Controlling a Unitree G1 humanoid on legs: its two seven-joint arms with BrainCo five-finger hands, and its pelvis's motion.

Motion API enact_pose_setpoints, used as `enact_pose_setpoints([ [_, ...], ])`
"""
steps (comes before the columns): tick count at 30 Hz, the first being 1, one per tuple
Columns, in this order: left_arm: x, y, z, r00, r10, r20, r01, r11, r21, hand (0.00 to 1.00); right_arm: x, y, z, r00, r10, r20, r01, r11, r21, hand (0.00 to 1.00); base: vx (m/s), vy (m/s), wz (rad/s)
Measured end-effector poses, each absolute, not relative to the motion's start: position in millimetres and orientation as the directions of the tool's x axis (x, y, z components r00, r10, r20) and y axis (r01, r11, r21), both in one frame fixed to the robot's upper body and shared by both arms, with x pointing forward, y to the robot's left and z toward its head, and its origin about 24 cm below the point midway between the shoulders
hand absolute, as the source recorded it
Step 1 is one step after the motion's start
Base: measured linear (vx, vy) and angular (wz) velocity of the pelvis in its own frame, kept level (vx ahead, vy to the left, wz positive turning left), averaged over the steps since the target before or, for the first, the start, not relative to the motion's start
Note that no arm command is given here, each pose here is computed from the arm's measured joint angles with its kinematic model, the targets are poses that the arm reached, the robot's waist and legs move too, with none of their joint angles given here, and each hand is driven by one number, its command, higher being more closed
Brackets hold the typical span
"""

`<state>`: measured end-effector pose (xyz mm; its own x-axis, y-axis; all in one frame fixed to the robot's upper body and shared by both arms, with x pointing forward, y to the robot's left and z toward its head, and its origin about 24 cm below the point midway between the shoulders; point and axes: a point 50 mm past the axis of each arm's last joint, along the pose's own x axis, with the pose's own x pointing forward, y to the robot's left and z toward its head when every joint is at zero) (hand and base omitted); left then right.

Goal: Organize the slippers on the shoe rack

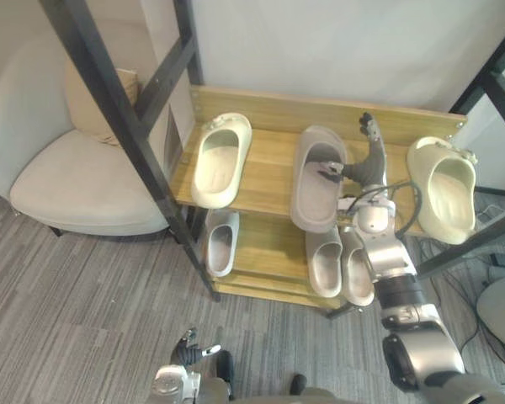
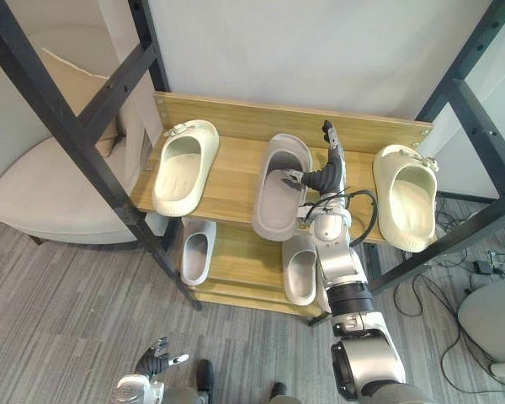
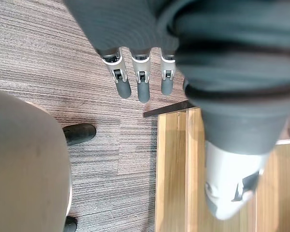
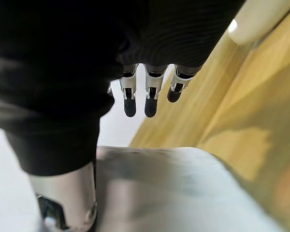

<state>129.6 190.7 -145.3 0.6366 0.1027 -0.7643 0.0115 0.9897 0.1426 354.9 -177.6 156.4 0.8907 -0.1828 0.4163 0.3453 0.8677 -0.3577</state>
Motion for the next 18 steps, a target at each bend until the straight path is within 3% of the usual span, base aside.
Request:
enact_pose_setpoints([
  [1,129.9,190.5,-145.2,0.637,0.102,-0.764,0.013,0.99,0.143,0.0,356.2,-176.2,158.2,0.893,-0.171,0.417,0.335,0.87,-0.361,1.0,0.0,0.0,0.0],
  [18,133.2,195.6,-143.1,0.645,0.114,-0.755,-0.001,0.989,0.149,0.0,374.8,-170.1,176.9,0.904,-0.076,0.421,0.247,0.896,-0.37,1.0,-0.02,-0.002,0.0],
])
